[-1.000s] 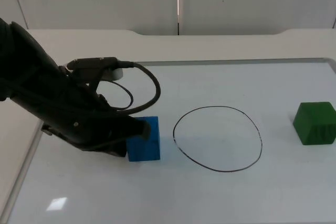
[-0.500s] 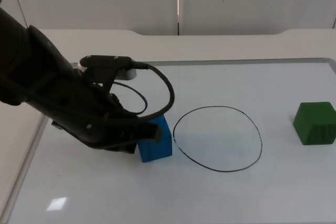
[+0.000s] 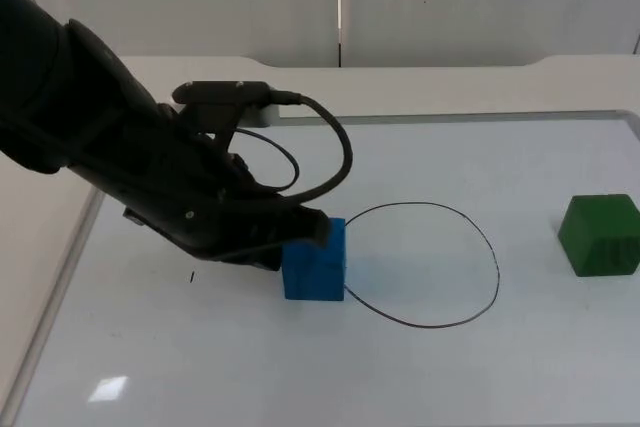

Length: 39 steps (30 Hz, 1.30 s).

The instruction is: Push the two cubes into the marked area.

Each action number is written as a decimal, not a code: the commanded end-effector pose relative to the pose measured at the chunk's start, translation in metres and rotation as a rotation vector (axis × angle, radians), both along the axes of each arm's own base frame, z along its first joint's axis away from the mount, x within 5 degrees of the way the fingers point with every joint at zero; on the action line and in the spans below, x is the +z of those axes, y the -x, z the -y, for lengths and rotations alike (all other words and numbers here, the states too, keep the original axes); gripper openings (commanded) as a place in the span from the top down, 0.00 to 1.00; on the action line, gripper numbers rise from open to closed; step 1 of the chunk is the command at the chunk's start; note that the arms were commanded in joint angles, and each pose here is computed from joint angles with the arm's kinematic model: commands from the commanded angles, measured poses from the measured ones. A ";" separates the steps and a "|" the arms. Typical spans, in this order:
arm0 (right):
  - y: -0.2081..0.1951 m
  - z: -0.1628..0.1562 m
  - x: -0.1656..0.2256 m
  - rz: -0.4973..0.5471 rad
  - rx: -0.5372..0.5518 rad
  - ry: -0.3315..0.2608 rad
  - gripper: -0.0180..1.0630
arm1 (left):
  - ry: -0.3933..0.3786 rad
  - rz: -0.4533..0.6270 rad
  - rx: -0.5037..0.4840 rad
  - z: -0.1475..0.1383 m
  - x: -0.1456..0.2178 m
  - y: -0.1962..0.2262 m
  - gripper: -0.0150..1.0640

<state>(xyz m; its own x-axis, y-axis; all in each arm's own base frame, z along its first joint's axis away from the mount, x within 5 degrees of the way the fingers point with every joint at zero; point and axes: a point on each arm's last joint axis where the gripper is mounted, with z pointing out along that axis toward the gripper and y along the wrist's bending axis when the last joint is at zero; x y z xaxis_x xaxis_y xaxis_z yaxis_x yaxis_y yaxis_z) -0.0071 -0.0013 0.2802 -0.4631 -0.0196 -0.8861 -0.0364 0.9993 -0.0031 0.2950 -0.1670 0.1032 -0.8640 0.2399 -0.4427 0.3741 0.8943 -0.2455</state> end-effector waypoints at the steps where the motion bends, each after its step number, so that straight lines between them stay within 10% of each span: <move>1: 0.000 0.000 0.000 0.006 -0.007 0.001 0.01 | 0.014 -0.012 -0.010 0.004 0.001 0.001 0.99; 39: 0.000 0.000 0.000 0.006 -0.005 -0.001 0.01 | 0.017 0.012 -0.047 0.023 -0.003 -0.003 0.99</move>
